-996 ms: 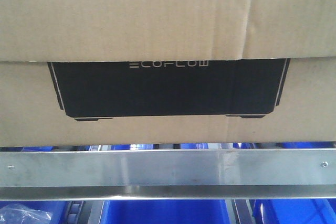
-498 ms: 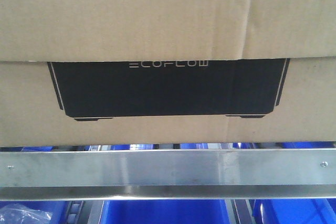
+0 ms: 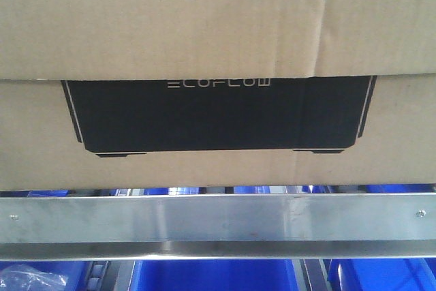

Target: Grab box from left shelf to table start

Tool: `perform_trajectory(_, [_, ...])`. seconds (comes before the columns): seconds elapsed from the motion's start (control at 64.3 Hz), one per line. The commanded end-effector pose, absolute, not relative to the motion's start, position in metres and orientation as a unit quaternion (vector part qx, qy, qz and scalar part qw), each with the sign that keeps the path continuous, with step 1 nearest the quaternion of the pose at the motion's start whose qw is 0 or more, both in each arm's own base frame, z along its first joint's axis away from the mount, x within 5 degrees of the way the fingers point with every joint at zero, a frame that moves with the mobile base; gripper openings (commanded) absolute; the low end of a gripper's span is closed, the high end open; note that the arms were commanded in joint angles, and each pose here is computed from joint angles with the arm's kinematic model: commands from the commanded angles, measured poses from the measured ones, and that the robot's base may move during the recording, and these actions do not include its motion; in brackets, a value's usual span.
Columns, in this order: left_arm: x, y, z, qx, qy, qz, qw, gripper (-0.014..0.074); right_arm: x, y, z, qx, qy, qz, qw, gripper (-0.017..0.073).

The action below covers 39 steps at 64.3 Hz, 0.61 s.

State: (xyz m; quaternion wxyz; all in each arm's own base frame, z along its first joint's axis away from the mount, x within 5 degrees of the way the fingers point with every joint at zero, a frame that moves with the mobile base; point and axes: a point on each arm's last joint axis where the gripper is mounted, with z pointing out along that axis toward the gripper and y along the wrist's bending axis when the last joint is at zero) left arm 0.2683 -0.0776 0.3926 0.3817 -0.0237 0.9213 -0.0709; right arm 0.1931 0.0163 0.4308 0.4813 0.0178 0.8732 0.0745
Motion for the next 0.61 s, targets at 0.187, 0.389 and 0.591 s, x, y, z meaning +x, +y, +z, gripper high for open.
perform_trajectory(0.187, [0.263, -0.077, 0.412, -0.037, 0.902, -0.094, 0.42, -0.0102, 0.222, 0.017, 0.445, 0.031, 0.86, 0.08, 0.503, 0.0434])
perform_trajectory(0.389, [0.263, -0.077, 0.412, -0.037, 0.902, -0.094, 0.42, -0.0102, 0.243, 0.018, 0.443, 0.031, 0.873, 0.078, 0.48, 0.0434])
perform_trajectory(0.591, [0.263, -0.076, 0.412, -0.035, 0.902, -0.088, 0.422, -0.0102, 0.262, 0.017, 0.428, 0.028, 0.894, 0.06, 0.443, 0.0434])
